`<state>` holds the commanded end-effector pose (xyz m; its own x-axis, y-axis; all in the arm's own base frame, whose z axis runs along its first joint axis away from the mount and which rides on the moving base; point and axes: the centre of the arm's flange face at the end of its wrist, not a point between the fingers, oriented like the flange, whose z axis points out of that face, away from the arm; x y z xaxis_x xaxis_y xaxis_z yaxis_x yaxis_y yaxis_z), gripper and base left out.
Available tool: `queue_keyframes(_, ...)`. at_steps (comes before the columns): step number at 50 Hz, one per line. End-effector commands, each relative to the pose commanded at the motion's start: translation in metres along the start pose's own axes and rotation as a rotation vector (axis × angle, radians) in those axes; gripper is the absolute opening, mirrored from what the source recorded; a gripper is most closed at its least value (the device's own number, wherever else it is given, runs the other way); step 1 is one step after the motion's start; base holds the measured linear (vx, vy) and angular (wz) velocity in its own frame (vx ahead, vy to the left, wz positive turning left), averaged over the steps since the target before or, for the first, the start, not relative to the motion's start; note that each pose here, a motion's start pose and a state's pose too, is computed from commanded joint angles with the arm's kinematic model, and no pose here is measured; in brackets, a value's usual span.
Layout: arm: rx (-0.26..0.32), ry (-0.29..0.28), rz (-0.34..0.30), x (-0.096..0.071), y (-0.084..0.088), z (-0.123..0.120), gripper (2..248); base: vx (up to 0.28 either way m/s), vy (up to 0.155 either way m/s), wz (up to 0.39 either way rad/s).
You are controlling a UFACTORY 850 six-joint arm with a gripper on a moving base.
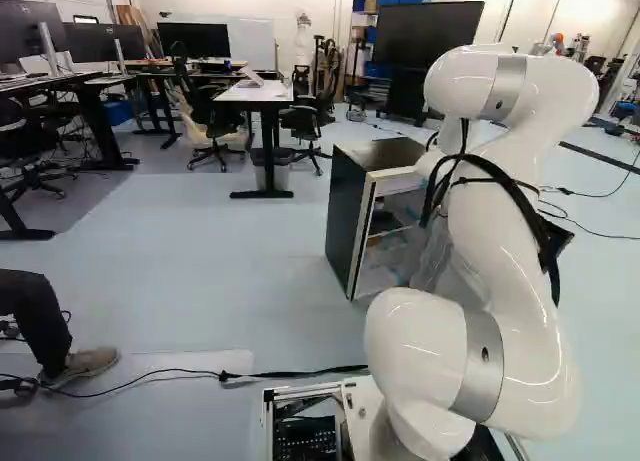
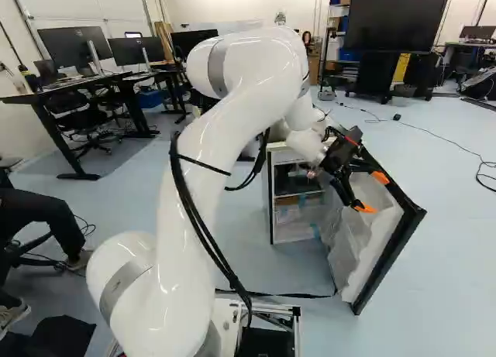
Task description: Open the fridge door
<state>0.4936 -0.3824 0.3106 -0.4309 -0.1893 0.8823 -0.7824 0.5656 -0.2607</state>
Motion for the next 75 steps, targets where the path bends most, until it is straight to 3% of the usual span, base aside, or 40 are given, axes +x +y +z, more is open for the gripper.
queue_keyframes(30, -0.041, 0.017, 0.104, 0.01, -0.044, 0.05, 247, 0.0, 0.0, 0.0)
queue_keyframes(75, -0.056, 0.026, 0.156, 0.015, -0.065, 0.075, 247, 0.0, 0.0, 0.0)
